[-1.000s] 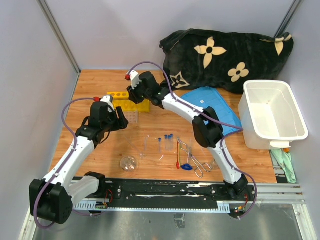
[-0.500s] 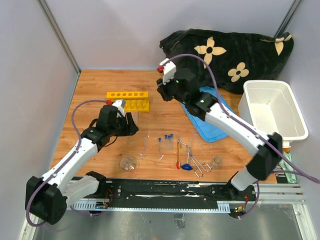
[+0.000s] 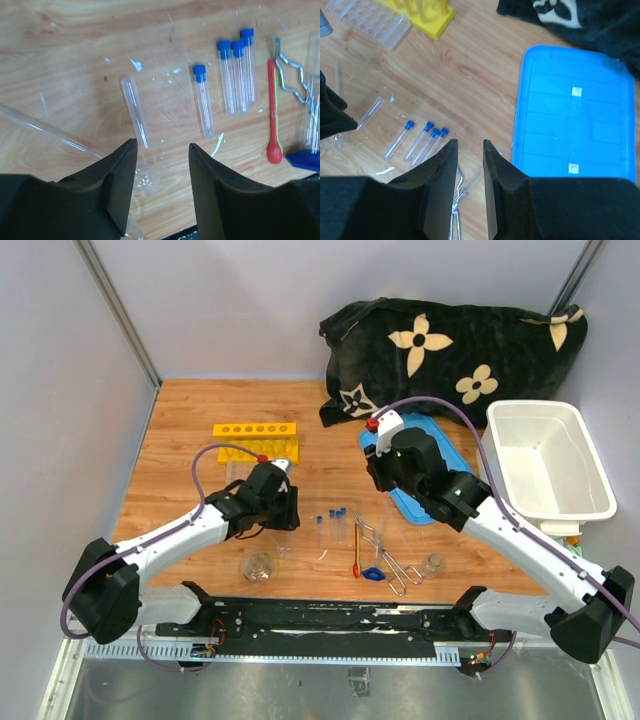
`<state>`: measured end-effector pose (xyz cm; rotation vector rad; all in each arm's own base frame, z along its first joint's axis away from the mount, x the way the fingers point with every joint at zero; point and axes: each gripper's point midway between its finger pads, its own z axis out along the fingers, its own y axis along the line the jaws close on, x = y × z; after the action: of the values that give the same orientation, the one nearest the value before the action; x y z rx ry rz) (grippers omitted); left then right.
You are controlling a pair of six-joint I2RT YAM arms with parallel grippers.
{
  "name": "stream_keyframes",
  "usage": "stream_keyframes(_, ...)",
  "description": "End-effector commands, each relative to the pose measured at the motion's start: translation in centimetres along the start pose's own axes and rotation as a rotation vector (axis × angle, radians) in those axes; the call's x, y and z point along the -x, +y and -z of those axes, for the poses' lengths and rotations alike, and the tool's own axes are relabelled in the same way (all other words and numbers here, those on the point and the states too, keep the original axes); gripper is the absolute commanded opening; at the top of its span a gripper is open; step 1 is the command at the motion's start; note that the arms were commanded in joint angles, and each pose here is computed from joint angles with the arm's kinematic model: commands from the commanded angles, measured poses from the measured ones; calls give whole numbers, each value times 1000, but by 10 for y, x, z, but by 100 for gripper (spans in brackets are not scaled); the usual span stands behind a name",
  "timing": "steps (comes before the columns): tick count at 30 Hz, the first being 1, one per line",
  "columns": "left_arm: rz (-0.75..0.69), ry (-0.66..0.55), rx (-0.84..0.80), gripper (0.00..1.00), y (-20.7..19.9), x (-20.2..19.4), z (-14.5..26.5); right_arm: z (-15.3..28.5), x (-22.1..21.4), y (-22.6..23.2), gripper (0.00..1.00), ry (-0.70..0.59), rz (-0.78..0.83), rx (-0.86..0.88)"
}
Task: Organize the chemistry lab equipment
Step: Pick up the test tube at the center of the board.
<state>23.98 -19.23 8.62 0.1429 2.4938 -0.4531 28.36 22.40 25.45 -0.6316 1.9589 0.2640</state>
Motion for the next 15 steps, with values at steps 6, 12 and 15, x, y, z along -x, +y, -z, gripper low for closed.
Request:
stream_keyframes(6,56,-176,191,58,23,38,37,-21,-55,61,29,206,-148,258)
stream_keyframes(12,162,-240,228,58,59,46,72,-45,-52,97,30,275,-166,385)
stream_keyframes(15,205,-260,247,58,70,44,80,-61,-53,120,30,315,-149,432)
